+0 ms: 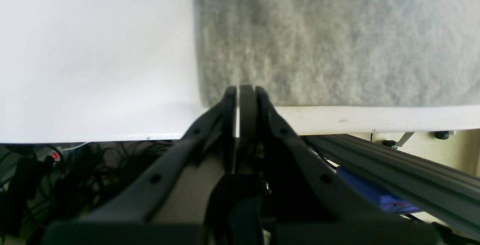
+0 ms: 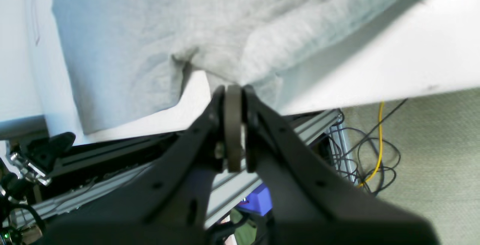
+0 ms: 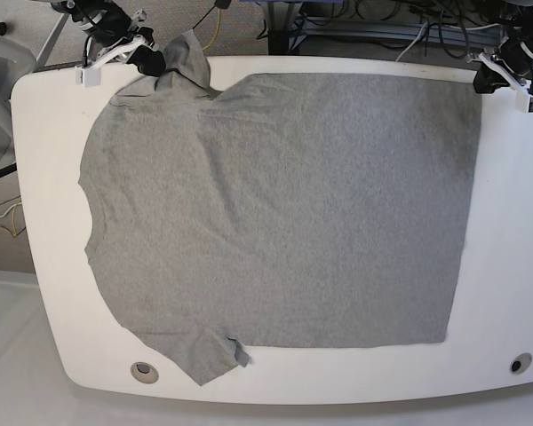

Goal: Fold the T-shirt properly
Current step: 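Pull the shirt edge toward the robot with both grippers, then release and reposition the left gripper on the shirt corner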

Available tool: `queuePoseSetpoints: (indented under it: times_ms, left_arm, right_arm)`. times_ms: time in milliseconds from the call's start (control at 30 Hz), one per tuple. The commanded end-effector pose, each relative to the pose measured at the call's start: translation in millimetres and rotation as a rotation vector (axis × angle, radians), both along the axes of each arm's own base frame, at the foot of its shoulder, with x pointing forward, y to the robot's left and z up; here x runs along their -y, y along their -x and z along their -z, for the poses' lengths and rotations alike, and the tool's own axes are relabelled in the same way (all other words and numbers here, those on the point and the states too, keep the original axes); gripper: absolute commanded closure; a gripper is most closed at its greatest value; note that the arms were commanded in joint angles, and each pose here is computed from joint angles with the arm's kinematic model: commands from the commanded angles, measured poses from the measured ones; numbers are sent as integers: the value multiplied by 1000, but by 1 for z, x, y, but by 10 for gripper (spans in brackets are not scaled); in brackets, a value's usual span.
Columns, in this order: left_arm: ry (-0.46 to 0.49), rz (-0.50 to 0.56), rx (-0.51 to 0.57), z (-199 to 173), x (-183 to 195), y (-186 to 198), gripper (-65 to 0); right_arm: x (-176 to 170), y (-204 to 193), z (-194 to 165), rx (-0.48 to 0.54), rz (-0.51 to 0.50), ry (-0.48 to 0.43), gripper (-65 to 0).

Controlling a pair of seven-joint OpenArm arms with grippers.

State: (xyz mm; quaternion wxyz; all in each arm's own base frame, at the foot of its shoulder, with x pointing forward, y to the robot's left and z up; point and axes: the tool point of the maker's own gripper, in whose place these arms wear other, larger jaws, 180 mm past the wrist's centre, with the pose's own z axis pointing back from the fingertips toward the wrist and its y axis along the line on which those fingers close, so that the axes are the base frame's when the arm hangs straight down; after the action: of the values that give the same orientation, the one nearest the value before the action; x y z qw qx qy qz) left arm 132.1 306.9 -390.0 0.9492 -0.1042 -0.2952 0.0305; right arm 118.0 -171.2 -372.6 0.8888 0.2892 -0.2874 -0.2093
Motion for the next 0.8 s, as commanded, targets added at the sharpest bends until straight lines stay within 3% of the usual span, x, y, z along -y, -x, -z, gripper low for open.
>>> queuePoseSetpoints:
  times_ms: [0, 167, 567, 633, 767]
  left_arm:
    - [-8, 13, 44, -11, -2, -9, -5]
    - [-21, 6, 49, -15, -7, -9, -5]
    - [-149, -78, 137, -58, -50, -7, -13]
    - [-159, -83, 142, -61, -54, -6, -43]
    - [-173, -25, 147, -63, -52, -6, -179]
  right_arm:
    - [1, -4, -8, 31, -2, -5, -3]
    - [0, -4, -8, 33, -3, -6, -3]
    - [1, -4, -8, 33, -6, -3, -4]
    - [1, -4, -8, 33, -6, -3, -4]
    - [1, -6, -9, 37, -7, -2, -4]
